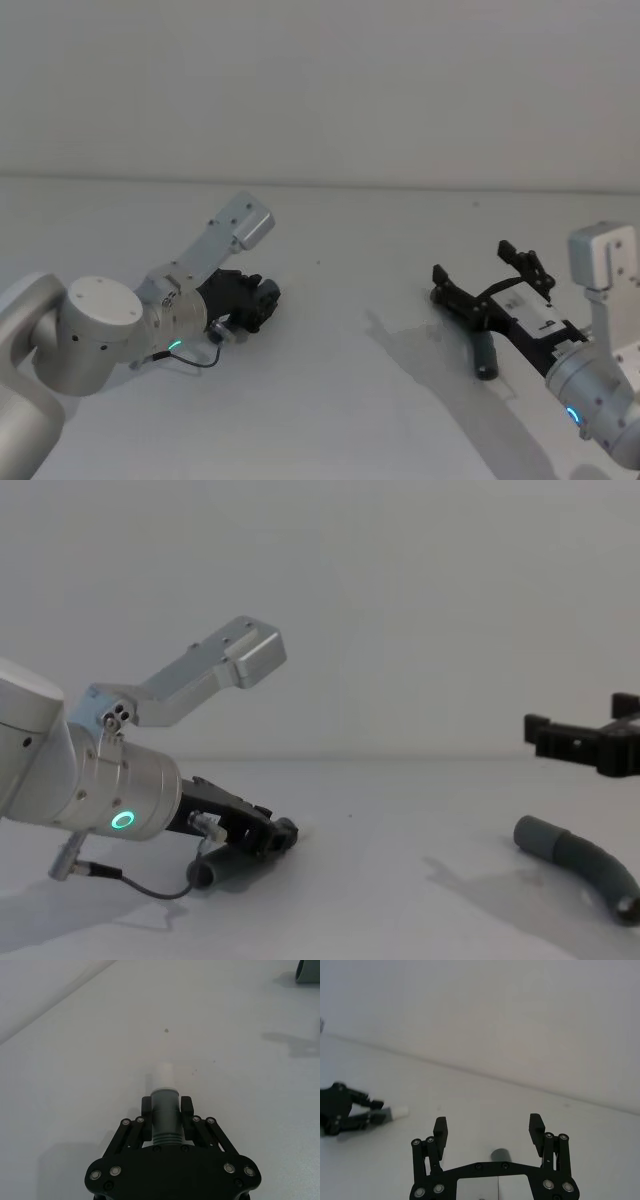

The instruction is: Use both hands to pick up one end of the pipe from the table, align the ends, and insert them.

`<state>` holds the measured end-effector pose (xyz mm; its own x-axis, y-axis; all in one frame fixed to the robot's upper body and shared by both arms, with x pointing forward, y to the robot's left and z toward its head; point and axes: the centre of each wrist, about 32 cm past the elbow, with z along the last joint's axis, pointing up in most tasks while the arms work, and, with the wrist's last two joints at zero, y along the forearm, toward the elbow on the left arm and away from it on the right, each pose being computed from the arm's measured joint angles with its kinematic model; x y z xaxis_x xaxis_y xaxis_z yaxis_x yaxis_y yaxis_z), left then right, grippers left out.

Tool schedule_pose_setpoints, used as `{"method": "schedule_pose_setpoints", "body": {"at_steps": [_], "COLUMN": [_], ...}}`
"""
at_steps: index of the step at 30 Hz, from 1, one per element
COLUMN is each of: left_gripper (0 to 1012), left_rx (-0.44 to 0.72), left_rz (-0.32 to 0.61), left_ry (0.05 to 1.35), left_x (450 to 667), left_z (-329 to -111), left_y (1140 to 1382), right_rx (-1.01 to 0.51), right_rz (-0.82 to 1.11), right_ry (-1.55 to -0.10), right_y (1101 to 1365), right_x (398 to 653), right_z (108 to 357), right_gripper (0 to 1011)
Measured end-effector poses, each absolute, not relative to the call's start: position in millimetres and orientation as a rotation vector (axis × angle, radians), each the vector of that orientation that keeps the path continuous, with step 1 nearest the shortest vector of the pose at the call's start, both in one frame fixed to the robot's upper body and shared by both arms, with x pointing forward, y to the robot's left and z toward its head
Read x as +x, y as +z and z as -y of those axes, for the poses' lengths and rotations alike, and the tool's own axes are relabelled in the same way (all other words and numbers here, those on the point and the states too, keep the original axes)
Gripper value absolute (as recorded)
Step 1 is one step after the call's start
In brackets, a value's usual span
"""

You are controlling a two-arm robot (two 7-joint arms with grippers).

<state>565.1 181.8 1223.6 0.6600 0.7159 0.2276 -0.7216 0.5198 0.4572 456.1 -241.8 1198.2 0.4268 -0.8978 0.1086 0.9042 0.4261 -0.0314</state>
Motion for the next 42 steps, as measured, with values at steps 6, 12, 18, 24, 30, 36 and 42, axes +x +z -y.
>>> {"method": "schedule_pose_setpoints", "body": {"at_steps": [6, 12, 18, 24, 30, 36, 42], "left_gripper": [330, 330, 330, 330, 330, 330, 330], "left_rx": [0.553, 0.553, 0.553, 0.553, 0.553, 0.553, 0.553], "left_rz": [0.011, 0.011, 0.011, 0.011, 0.011, 0.011, 0.011], "left_ry": [0.862, 0.862, 0.862, 0.861, 0.862, 0.862, 0.862], "left_x": [565, 565, 565, 565, 565, 565, 565], "left_z": [-182, -182, -182, -182, -182, -182, -182], "left_y": [1224, 1224, 1224, 1224, 1224, 1224, 1224], "right_rx": [-0.204, -0.29, -0.361, -0.404, -0.429, -0.446, -0.461], "right_rz": [0.06, 0.034, -0.001, -0.03, -0.051, -0.067, -0.079], "right_ry": [-1.058, -1.029, -1.026, -1.037, -1.05, -1.047, -1.03], "right_y": [1206, 1212, 1217, 1222, 1227, 1229, 1229], "right_x": [471, 486, 499, 507, 509, 509, 508], "right_z": [243, 245, 250, 257, 267, 275, 279], "right_gripper": [1001, 1001, 1001, 1001, 1001, 1001, 1001]}}
